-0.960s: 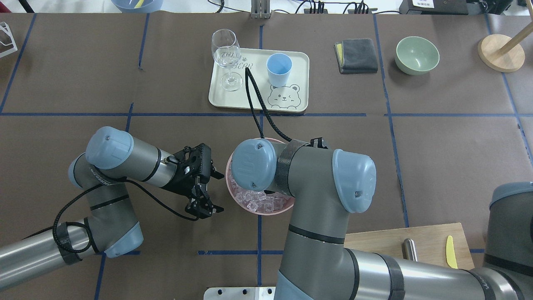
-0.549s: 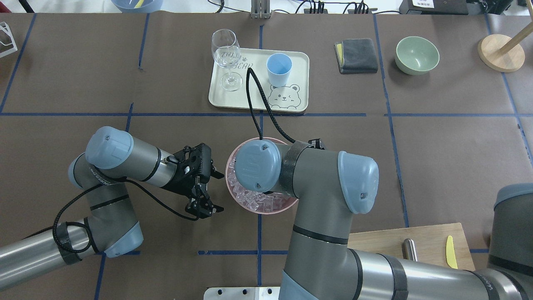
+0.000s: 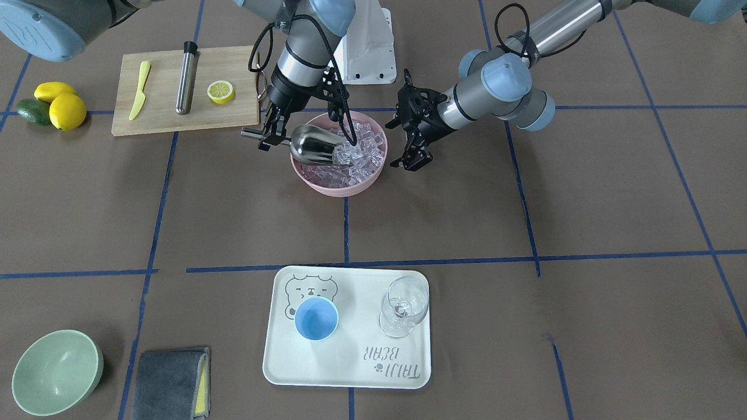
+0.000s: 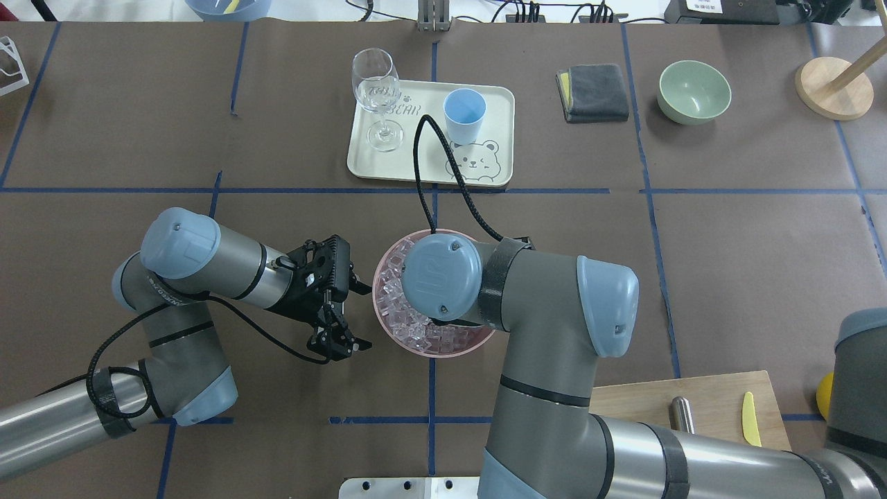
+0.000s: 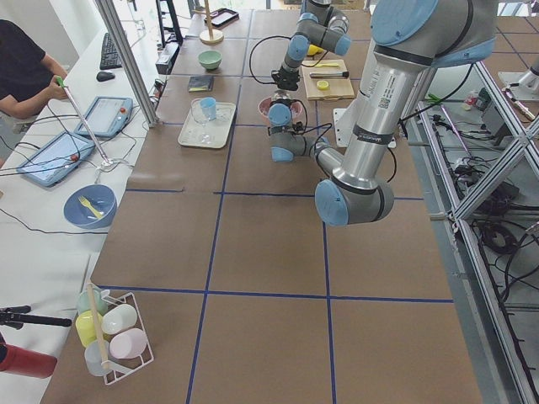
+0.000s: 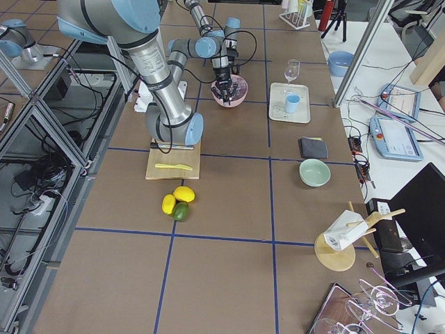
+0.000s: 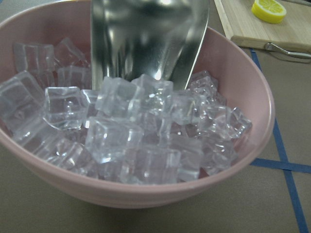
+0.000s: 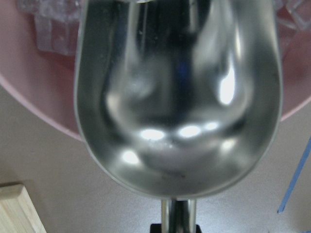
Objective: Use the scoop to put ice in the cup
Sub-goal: 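Push the scoop down into the ice cubes with the right gripper, then lift the scoop full of ice out of the bowl with the right gripper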
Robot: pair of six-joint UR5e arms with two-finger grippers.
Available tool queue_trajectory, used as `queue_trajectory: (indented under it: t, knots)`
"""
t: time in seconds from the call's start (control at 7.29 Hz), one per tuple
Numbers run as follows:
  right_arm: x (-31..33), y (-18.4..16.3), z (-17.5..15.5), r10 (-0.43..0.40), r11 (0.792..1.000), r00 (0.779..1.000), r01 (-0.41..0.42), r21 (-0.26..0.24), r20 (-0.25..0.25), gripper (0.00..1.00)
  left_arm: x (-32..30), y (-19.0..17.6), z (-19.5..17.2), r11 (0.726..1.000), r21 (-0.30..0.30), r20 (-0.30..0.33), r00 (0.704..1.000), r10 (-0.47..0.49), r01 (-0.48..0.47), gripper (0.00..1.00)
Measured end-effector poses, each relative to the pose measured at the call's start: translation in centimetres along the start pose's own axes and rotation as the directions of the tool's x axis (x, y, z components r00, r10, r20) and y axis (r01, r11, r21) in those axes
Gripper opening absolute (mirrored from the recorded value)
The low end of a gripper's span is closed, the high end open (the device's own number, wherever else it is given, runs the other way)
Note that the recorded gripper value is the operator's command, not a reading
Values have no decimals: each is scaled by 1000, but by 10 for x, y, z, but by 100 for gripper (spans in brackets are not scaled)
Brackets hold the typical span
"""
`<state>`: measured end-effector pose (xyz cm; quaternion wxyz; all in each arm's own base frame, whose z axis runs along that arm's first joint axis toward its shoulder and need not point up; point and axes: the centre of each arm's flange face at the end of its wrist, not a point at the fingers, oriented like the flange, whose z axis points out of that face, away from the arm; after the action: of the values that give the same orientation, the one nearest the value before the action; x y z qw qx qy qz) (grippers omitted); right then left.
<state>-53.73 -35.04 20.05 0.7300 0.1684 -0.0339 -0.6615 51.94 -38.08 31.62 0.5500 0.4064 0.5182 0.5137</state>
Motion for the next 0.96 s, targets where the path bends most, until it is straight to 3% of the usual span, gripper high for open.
queue_trajectory:
  t: [0.96]
  knots:
    - [-3,19,34,41,978,999,-47,202,31,0,-3,2,-2,1000,-5,9,1000,-4,4,100]
